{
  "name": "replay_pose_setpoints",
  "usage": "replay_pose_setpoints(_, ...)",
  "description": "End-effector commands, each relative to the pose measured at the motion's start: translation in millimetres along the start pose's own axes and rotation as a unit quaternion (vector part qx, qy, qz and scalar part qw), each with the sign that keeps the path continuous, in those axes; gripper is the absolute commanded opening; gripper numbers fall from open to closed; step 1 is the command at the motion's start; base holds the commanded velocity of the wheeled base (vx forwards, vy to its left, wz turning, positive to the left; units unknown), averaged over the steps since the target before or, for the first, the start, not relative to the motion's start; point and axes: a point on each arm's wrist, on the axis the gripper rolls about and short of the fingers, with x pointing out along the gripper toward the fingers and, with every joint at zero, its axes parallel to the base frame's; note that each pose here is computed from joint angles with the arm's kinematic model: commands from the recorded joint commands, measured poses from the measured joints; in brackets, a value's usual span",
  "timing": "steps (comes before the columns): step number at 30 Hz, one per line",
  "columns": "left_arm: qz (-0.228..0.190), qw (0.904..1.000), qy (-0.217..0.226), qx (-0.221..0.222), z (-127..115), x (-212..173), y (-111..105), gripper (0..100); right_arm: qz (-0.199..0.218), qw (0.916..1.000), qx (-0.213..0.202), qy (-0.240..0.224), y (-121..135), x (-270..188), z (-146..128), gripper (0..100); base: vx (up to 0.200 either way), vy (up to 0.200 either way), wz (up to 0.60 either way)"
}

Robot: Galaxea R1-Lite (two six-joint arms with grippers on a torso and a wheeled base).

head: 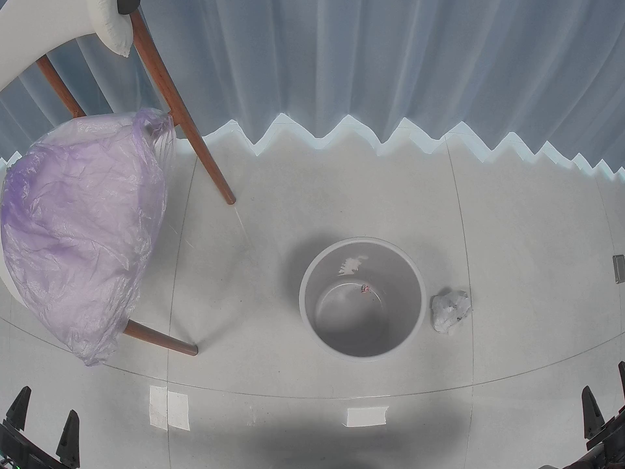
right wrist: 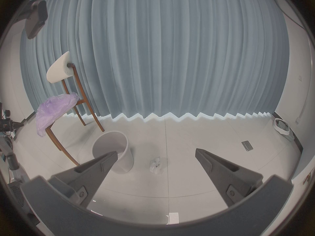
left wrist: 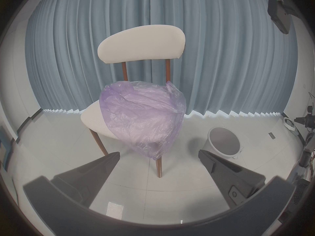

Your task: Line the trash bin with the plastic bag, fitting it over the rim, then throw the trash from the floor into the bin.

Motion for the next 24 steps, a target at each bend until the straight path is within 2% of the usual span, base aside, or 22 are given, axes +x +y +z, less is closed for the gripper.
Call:
replay_pose_setpoints(1,0.001,1.0,-0.002,0.002,-4.7,0.0,0.0,100,0.0,1.0,-0.001,-0.001,0.0,-0.2,-4.4,100,0.0,0.0,0.0)
replay_pose_setpoints(5,0.0,0.9999,-0.01,0.006,-3.1,0.0,-0.1,100,0.0,1.0,-0.001,-0.001,0.0,-0.2,-4.4,100,0.0,0.0,0.0)
replay_pose_setpoints(7,0.004,0.9952,-0.095,0.021,14.3,-1.8,0.1,100,0.0,1.0,0.0,-0.003,-0.1,-0.1,-4.3,100,0.0,0.0,0.0)
replay_pose_setpoints(9,-0.013,0.988,-0.149,0.037,25.0,-4.5,-0.8,100,-0.002,1.0,0.002,-0.002,-0.2,0.0,-4.7,100,0.0,0.0,0.0)
replay_pose_setpoints(12,-0.06,0.9851,-0.151,0.055,28.2,-6.1,-3.0,100,-0.003,1.0,0.002,-0.002,-0.2,0.0,-4.7,100,0.0,0.0,0.0)
replay_pose_setpoints(14,-0.072,0.9844,-0.141,0.077,36.3,-6.8,-3.7,100,-0.003,1.0,0.002,-0.003,-0.2,-0.1,-4.3,100,0.0,0.0,0.0)
replay_pose_setpoints(17,-0.081,0.9881,-0.093,0.092,72.3,1.9,-3.9,100,-0.003,1.0,0.002,-0.002,-0.2,0.0,-4.7,100,0.0,0.0,0.0)
replay_pose_setpoints(21,-0.093,0.9887,-0.07,0.095,131.4,30.1,-4.0,100,-0.003,1.0,0.001,-0.003,-0.2,-0.1,-4.3,100,0.0,0.0,0.0)
replay_pose_setpoints(24,-0.151,0.9824,-0.058,0.093,166.4,58.3,-7.3,100,-0.003,1.0,0.001,-0.003,-0.2,-0.1,-4.3,100,0.0,0.0,0.0)
